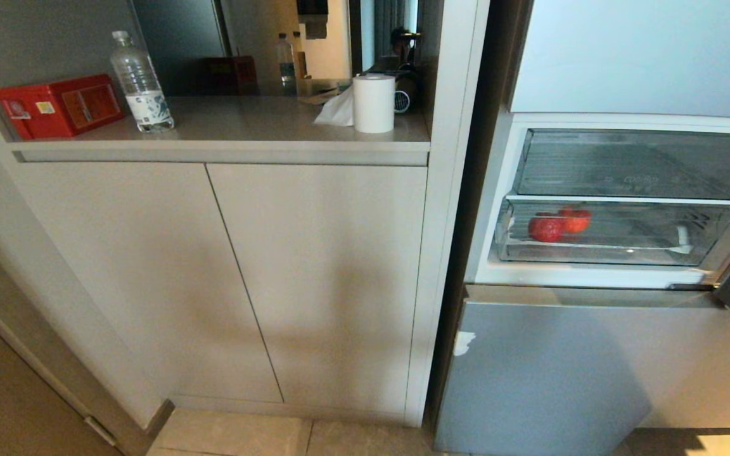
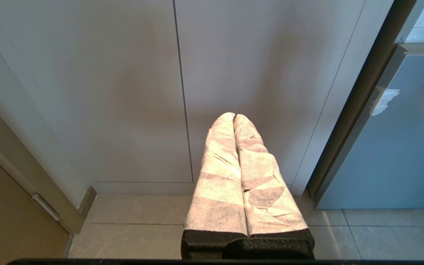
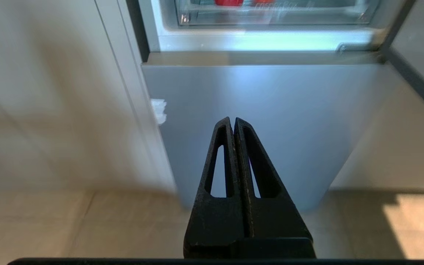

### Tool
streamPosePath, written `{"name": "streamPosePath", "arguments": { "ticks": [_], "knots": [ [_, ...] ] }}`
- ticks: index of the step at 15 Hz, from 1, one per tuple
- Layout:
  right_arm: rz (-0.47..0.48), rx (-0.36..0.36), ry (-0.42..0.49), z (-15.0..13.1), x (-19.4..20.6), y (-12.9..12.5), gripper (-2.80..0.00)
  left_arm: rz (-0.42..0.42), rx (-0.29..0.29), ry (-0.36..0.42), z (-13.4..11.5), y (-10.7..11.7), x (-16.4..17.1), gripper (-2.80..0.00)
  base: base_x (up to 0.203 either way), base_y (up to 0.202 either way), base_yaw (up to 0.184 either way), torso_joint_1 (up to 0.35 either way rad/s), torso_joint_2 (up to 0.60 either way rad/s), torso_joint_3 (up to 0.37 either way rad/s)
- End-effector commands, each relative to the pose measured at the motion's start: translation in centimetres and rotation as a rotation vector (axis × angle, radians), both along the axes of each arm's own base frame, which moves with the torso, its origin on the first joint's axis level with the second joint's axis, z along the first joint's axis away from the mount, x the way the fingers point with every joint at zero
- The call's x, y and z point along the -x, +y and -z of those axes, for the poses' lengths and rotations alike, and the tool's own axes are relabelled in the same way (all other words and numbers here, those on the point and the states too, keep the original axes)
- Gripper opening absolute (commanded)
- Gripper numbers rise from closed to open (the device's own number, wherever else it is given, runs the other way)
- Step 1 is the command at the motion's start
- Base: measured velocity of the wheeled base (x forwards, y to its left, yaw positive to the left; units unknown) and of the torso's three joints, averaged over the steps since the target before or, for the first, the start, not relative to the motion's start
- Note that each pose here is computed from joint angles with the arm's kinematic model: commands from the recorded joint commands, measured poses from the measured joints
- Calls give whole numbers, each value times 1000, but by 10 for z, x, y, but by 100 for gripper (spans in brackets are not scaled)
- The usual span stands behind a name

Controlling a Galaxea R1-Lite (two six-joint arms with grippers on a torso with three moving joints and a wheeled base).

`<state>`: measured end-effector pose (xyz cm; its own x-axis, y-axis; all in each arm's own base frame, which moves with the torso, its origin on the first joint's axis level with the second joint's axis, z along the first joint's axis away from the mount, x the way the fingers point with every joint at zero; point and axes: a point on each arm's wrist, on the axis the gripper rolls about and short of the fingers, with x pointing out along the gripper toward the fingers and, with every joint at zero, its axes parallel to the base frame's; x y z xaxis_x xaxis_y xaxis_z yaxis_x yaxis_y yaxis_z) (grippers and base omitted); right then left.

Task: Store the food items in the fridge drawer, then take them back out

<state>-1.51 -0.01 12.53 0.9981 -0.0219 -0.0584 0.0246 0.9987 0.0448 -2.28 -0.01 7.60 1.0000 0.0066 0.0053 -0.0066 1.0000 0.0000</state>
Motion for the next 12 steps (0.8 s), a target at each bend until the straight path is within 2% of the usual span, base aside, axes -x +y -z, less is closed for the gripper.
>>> {"name": "streamPosePath", "arguments": {
  "ticks": [1, 2, 5, 8, 10, 12],
  "knots": [
    [-19, -31, 220, -27, -50, 0, -280, -1, 0, 1, 0, 0, 0, -280, 0, 0, 0, 0, 0, 0],
    [-31, -50, 265, -34, -73, 0, 0, 0, 0, 2, 0, 0, 0, -280, 0, 0, 0, 0, 0, 0],
    [-59, -85, 337, -38, -150, 1, 0, -1, 0, 2, 0, 0, 0, -280, 0, 0, 0, 0, 0, 0],
    [-93, -99, 339, -25, -222, 6, 0, -1, 0, 1, 0, 0, 0, -280, 0, 0, 0, 0, 0, 0],
    [-115, -98, 308, -16, -268, 12, 0, -1, 0, 1, 0, 0, 0, -280, 0, 0, 0, 0, 0, 0],
    [-135, -93, 229, -10, -308, 19, 0, -1, 0, 2, 0, 0, 0, -280, 0, 0, 0, 0, 0, 0]
  ]
}}
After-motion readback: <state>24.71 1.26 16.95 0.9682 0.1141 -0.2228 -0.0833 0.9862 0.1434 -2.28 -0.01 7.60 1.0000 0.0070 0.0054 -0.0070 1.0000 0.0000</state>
